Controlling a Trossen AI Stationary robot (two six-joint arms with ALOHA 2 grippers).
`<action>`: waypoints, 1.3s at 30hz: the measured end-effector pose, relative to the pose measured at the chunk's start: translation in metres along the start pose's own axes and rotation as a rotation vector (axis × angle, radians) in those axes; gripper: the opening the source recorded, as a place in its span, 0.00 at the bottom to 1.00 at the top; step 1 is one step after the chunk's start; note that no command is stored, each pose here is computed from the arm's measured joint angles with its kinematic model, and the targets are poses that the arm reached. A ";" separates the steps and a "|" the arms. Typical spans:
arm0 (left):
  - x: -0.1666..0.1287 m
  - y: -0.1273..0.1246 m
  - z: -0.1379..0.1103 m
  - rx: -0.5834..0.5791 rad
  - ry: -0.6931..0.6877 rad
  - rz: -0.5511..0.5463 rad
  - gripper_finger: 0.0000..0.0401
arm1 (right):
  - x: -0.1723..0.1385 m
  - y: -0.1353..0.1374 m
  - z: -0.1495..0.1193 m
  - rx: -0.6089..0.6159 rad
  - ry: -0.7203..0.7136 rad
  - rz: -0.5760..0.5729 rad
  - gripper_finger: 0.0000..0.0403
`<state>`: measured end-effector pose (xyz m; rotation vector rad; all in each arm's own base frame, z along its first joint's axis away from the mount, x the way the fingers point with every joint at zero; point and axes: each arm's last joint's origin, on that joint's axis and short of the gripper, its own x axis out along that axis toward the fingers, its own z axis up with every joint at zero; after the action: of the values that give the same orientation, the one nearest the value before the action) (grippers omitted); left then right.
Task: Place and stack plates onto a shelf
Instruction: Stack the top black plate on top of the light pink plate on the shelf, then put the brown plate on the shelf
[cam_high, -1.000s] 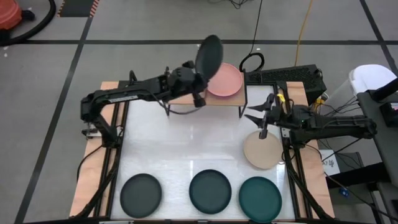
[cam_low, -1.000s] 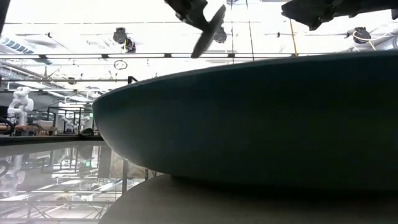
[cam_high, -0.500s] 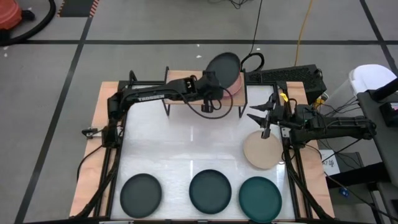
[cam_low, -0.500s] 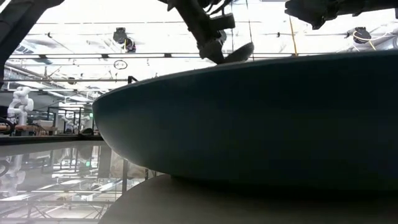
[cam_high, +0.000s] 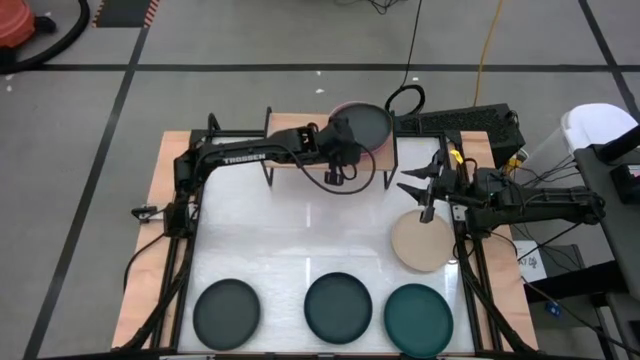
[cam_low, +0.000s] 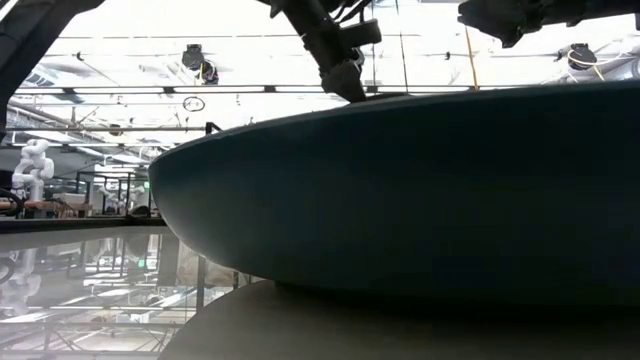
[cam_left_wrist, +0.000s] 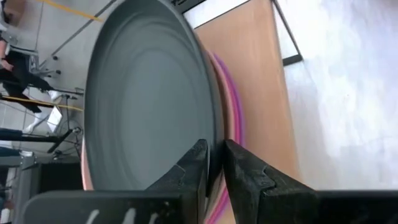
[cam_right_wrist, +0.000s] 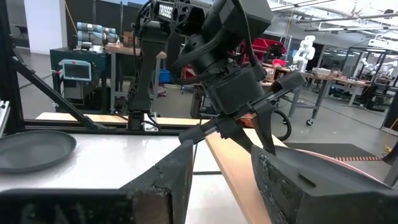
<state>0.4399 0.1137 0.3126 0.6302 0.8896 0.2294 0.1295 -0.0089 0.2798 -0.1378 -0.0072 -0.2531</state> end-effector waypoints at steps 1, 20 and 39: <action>0.000 0.000 0.000 -0.004 0.003 -0.002 0.14 | 0.000 0.000 0.000 -0.001 0.003 0.001 0.36; -0.051 0.004 0.018 -0.138 -0.057 0.134 0.46 | 0.000 0.000 -0.002 0.002 0.017 0.003 0.36; -0.130 -0.061 -0.040 -0.575 -0.455 0.076 0.46 | 0.001 0.001 -0.006 0.010 0.063 0.006 0.36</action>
<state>0.3234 0.0251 0.3422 0.1626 0.3307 0.3743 0.1301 -0.0091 0.2735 -0.1202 0.0542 -0.2510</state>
